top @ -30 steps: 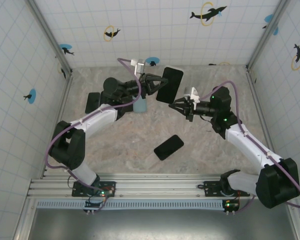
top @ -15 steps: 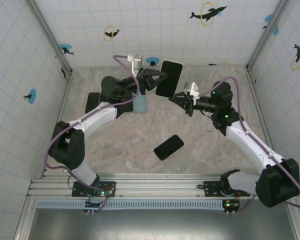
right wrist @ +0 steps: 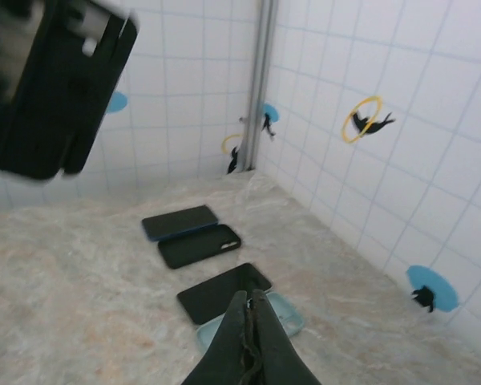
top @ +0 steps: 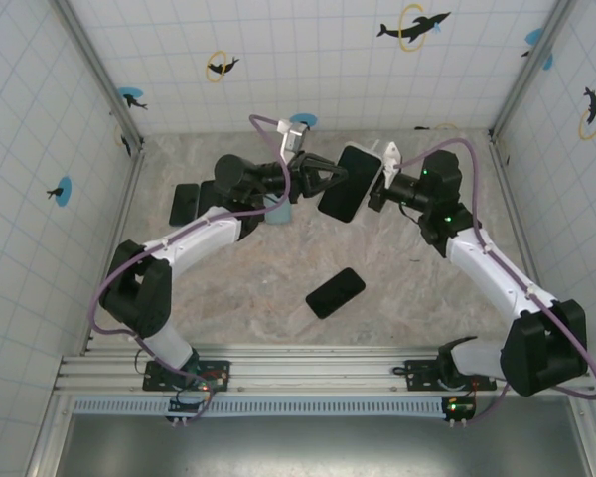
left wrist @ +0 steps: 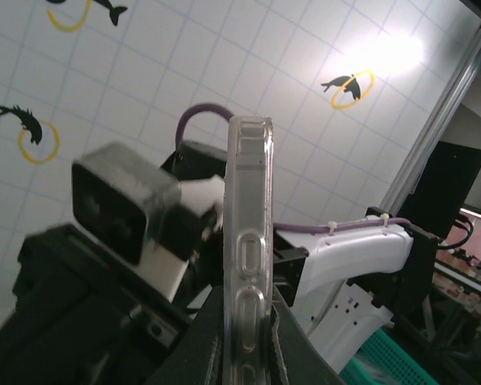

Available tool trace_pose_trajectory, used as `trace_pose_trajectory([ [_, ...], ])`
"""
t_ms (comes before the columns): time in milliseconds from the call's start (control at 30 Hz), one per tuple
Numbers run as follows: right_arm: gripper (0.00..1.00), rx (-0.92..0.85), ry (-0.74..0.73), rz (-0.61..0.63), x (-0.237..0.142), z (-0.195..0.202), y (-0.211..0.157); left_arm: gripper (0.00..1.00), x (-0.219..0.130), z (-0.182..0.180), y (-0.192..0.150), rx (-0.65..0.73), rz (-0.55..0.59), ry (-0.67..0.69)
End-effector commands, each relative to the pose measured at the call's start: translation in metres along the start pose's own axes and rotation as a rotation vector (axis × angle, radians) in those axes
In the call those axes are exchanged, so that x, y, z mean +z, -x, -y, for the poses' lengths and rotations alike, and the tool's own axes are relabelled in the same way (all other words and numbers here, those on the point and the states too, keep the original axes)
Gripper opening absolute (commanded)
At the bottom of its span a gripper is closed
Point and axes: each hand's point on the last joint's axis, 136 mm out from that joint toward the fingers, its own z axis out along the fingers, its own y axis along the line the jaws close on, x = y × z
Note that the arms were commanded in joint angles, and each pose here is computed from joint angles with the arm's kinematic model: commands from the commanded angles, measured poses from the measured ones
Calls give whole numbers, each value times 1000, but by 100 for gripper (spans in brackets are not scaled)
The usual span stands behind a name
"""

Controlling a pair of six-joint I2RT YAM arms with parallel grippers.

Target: Take the phone out of the phone case

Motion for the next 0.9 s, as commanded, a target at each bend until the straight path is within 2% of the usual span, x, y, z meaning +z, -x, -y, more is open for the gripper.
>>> trace_pose_trajectory([
  [0, 5, -33, -42, 106, -15, 3, 28, 0, -12, -5, 14, 47, 42, 62],
  [133, 9, 60, -60, 107, -27, 3, 18, 0, -21, -26, 30, 26, 120, 160],
  [233, 13, 238, -79, 164, -42, 10, 15, 0, -31, -49, 40, -62, 222, 272],
  [367, 29, 457, -113, 226, -52, 14, 10, 0, -45, -73, 45, -221, 349, 375],
  [467, 36, 603, -100, 311, -58, 12, 14, 0, -56, -80, 46, -308, 444, 413],
  [633, 37, 788, -109, 331, -52, 9, 1, 0, -59, -87, 45, -434, 539, 436],
  [867, 35, 853, -49, 318, -36, -4, -6, 0, -52, -91, 39, -520, 582, 418],
])
